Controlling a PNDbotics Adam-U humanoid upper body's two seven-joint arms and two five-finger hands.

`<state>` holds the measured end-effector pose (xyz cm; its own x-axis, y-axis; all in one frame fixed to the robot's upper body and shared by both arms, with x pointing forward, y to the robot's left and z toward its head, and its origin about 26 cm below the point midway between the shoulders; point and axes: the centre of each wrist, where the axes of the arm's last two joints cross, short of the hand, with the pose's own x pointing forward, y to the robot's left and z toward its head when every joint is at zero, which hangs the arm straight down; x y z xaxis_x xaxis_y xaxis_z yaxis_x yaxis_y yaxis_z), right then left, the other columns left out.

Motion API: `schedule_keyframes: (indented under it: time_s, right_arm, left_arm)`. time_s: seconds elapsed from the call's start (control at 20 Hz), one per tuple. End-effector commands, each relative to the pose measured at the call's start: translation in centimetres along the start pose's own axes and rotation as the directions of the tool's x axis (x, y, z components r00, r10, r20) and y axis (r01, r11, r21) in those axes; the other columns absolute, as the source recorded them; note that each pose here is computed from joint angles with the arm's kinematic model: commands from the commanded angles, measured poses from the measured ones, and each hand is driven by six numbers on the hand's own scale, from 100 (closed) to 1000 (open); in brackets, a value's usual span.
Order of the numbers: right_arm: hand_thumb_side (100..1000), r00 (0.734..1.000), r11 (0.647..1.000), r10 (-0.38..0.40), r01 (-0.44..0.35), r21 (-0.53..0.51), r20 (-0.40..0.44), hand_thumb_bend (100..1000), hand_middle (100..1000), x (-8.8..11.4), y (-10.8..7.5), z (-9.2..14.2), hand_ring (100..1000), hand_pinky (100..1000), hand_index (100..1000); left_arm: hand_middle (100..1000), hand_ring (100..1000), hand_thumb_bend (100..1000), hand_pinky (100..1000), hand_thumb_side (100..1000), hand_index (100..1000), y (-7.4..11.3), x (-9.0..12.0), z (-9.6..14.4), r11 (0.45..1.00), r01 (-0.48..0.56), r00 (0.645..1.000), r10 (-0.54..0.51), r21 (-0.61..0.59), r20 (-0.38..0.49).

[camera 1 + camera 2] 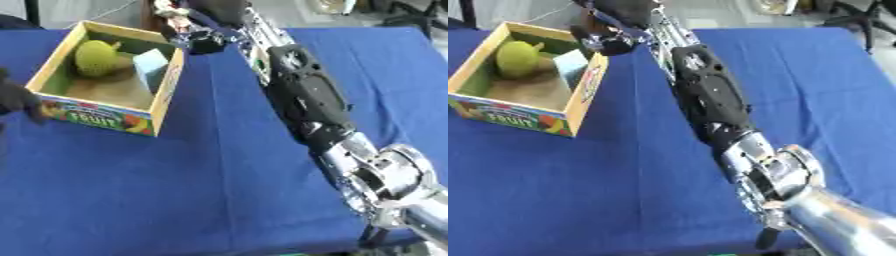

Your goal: Pick up objects on the table and place them in the box.

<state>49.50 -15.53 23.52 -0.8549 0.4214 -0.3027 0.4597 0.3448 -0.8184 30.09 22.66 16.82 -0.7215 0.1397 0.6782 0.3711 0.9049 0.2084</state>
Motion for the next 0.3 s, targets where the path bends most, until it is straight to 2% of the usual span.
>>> schedule_keyframes:
  time_s: [0.05, 0.3]
  right_arm:
    - [100, 0.998, 0.995, 0.046, -0.042, -0.088, 0.042, 100, 873, -1.4, -2.9, 1.2, 788, 774, 989]
    - [100, 0.998, 0.990, 0.057, -0.055, -0.132, 0.006, 100, 833, -2.5, -4.1, 6.4, 749, 740, 965]
  left_arm:
    - [383, 485, 100, 366, 723, 671, 0.7, 0.4, 0.0, 0.999, 0.038, 0.999, -0.038, 0.009, 0.004]
    - [383, 486, 100, 364, 724, 670, 1.4, 0.4, 0.5, 0.996, 0.073, 0.997, -0.072, 0.043, -0.014]
